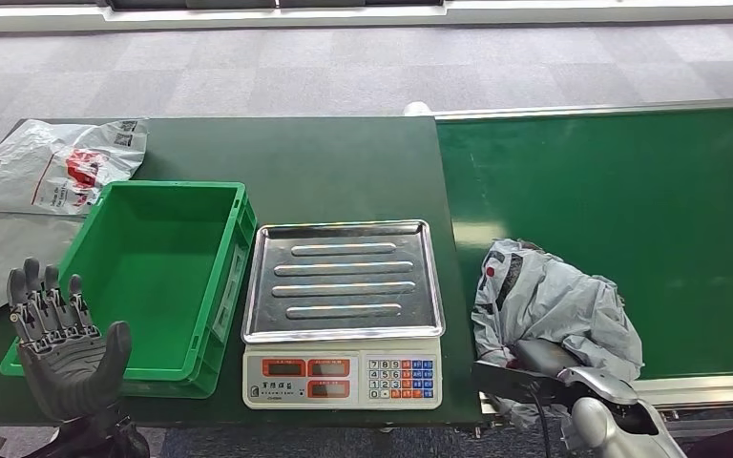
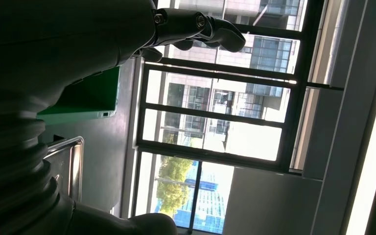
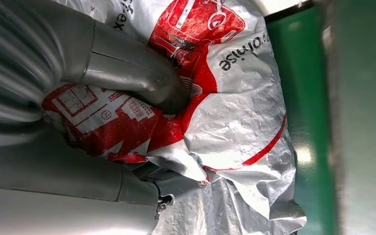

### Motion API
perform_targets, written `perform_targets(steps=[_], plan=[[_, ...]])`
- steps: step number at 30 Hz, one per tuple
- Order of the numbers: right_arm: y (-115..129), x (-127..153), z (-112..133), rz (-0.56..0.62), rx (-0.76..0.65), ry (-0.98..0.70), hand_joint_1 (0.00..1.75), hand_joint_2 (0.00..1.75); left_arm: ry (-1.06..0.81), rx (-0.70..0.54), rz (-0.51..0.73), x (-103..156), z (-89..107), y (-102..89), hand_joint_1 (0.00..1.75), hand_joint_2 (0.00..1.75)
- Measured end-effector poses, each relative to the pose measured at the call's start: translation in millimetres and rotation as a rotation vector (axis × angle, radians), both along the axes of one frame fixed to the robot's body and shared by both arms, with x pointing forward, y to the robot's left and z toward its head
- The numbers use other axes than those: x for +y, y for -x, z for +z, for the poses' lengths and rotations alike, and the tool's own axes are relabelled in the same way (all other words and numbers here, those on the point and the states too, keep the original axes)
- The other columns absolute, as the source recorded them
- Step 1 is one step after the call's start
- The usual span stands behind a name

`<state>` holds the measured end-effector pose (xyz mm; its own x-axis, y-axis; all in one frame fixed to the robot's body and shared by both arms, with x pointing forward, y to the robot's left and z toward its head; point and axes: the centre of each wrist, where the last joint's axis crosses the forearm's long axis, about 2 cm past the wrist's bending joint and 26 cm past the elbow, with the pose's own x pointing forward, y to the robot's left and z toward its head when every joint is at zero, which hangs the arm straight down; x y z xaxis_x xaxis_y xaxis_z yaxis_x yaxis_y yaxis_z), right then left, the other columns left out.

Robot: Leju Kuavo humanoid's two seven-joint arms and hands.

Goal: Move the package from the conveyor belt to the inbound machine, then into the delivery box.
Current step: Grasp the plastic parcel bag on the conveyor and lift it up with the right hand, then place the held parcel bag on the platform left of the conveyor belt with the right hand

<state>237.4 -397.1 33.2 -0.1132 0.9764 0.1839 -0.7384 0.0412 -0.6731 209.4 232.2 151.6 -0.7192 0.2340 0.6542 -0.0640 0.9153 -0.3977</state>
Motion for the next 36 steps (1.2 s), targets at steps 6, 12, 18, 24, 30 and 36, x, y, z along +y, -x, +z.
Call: perform_targets(steps=[6,12,18,24,30,36], plan=[[0,7,3,-0.009,-0.136,0.107,1.75,1.75,-0.002,0.004,0.013,1,0.1,1.5,0.0,1.75],[-40,22,47,-0.096,-0.664,0.447,1.75,1.75,-0.001,-0.008,0.024,4,3.5,10.6,0.0,1.75],[-78,16,157,-0.415,-1.396,0.527,1.75,1.75,0.005,-0.011,0.028,5,4.5,13.9,0.0,1.75],[-78,11,195,-0.381,-1.575,0.5,1.75,1.75,0.006,-0.011,0.029,5,4.4,13.8,0.0,1.75],[-62,30,241,-0.321,-2.009,0.231,1.75,1.75,0.017,0.006,0.028,2,0.7,9.3,0.0,1.75],[-51,27,272,-0.177,-2.144,0.31,1.75,1.75,0.029,0.018,0.01,0,-3.9,5.7,0.0,1.75]])
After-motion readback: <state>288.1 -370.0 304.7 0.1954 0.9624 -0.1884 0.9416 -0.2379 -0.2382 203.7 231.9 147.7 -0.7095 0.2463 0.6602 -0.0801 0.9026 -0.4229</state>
